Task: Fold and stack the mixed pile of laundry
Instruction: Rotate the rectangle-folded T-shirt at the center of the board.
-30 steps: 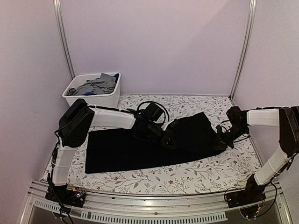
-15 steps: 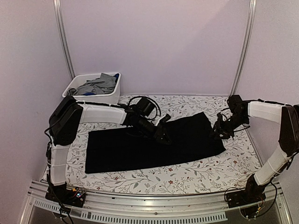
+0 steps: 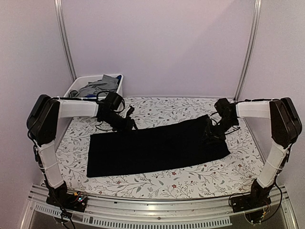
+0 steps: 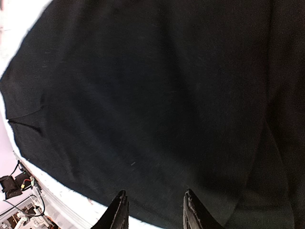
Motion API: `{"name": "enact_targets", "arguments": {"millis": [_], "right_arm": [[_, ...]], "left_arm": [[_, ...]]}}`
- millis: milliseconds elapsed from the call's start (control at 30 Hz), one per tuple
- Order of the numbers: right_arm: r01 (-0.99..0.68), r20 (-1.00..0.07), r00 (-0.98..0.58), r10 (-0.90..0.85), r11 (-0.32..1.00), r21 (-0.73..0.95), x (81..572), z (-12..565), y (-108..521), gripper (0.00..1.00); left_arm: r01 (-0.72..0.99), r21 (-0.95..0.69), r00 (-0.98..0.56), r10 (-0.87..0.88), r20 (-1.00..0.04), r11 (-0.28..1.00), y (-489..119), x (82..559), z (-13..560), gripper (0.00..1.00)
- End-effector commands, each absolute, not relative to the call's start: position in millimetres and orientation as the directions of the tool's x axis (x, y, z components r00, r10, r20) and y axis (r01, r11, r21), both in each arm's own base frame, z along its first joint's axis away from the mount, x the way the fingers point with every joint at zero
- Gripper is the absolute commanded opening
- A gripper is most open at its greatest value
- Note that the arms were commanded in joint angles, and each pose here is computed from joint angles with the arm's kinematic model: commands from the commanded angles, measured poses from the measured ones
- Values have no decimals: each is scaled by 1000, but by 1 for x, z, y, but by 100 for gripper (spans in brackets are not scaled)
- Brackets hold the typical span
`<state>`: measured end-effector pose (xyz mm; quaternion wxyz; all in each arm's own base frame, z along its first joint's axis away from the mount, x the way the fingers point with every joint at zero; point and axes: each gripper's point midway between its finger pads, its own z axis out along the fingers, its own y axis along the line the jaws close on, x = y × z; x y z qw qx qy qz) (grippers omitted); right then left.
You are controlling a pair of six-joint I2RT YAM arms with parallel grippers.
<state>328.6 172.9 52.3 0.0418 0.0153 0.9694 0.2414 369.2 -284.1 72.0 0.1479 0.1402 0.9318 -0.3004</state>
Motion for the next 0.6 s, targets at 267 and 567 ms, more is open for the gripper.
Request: {"name": "enact_targets", "arguments": {"millis": [267,567], "right_arm": [[35,-76,-995,62,950,311,413,-5,128,32],[-40,-296,-955,33,971,237,576,16,131,33]], "left_arm": [[256,-431,-935,109,-337,866,-230,357,61,50],[329,-350,-895,171,-413,877,-216,340,82,49]]}}
